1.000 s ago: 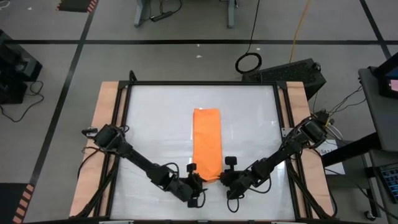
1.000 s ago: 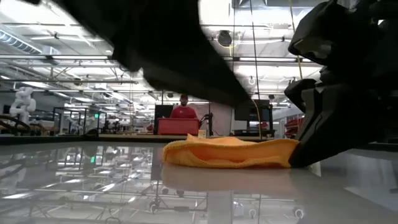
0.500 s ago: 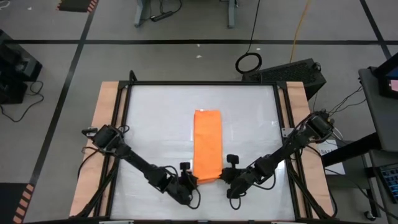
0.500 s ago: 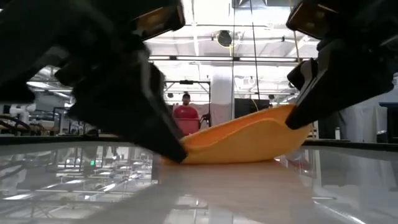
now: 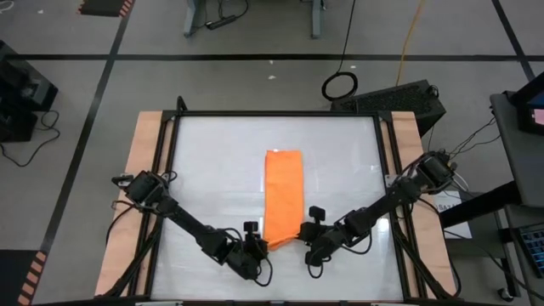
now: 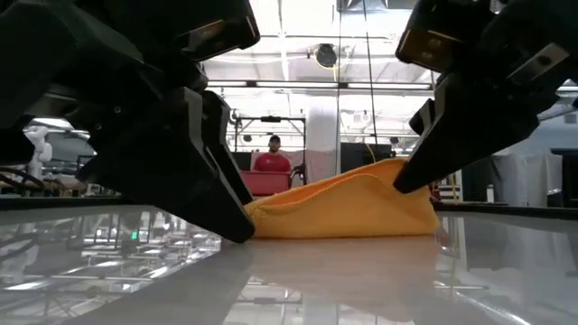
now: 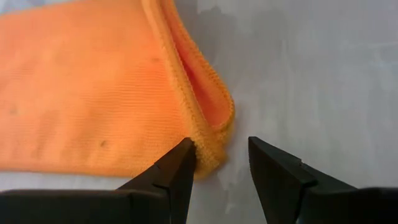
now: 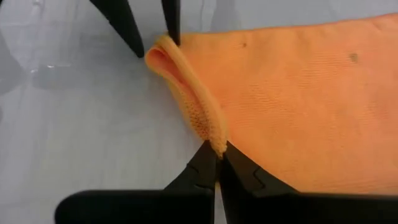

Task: Roll towel
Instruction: Roll the orange towel

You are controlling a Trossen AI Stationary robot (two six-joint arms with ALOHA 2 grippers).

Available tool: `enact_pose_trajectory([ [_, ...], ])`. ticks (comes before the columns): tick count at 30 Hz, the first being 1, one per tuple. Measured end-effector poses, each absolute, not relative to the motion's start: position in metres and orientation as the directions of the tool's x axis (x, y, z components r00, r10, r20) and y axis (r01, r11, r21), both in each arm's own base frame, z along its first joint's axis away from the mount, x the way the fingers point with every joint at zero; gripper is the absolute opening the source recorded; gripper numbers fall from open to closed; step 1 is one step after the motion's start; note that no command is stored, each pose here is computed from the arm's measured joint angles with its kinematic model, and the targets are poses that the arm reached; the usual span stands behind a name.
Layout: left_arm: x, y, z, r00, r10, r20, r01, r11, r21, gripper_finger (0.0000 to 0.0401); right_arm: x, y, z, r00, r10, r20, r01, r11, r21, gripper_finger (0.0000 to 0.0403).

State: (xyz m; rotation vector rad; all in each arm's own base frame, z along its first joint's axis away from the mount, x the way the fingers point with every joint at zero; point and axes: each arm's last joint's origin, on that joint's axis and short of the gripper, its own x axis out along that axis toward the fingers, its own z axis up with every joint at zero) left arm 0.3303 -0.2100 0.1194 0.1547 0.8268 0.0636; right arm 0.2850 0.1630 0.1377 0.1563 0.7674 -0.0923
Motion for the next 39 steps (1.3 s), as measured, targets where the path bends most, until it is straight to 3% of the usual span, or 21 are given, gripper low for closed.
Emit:
enact_pose_trajectory([
  [8, 0.348, -0.200, 0.107, 0.730, 0.168, -0.663, -0.104, 0.985, 0.135, 0.0150, 0.290, 0.154, 0.137, 0.693, 0.018, -0.721, 0.144, 0.976, 0.163, 0.0000],
  [18, 0.350, -0.204, 0.096, 0.738, 0.166, -0.654, -0.161, 0.985, 0.069, 0.0046, 0.288, 0.155, 0.135, 0.648, 0.079, -0.757, 0.131, 0.968, 0.213, 0.0000],
  [23, 0.347, -0.209, 0.095, 0.729, 0.136, -0.671, -0.113, 0.990, 0.078, 0.0028, 0.285, 0.156, 0.133, 0.616, 0.116, -0.779, 0.120, 0.964, 0.239, 0.0000],
  [27, 0.339, -0.214, 0.096, 0.705, 0.137, -0.696, -0.107, 0.991, 0.087, 0.0059, 0.285, 0.156, 0.133, 0.615, 0.118, -0.780, 0.118, 0.964, 0.239, 0.0000],
  [35, 0.326, -0.220, 0.114, 0.688, 0.105, -0.718, -0.054, 0.994, 0.094, 0.0186, 0.286, 0.155, 0.134, 0.619, 0.110, -0.777, 0.148, 0.956, 0.254, 0.0000],
  [39, 0.319, -0.222, 0.125, 0.668, 0.064, -0.741, -0.014, 0.997, 0.073, 0.0230, 0.286, 0.155, 0.134, 0.622, 0.110, -0.776, 0.160, 0.951, 0.263, 0.0000],
])
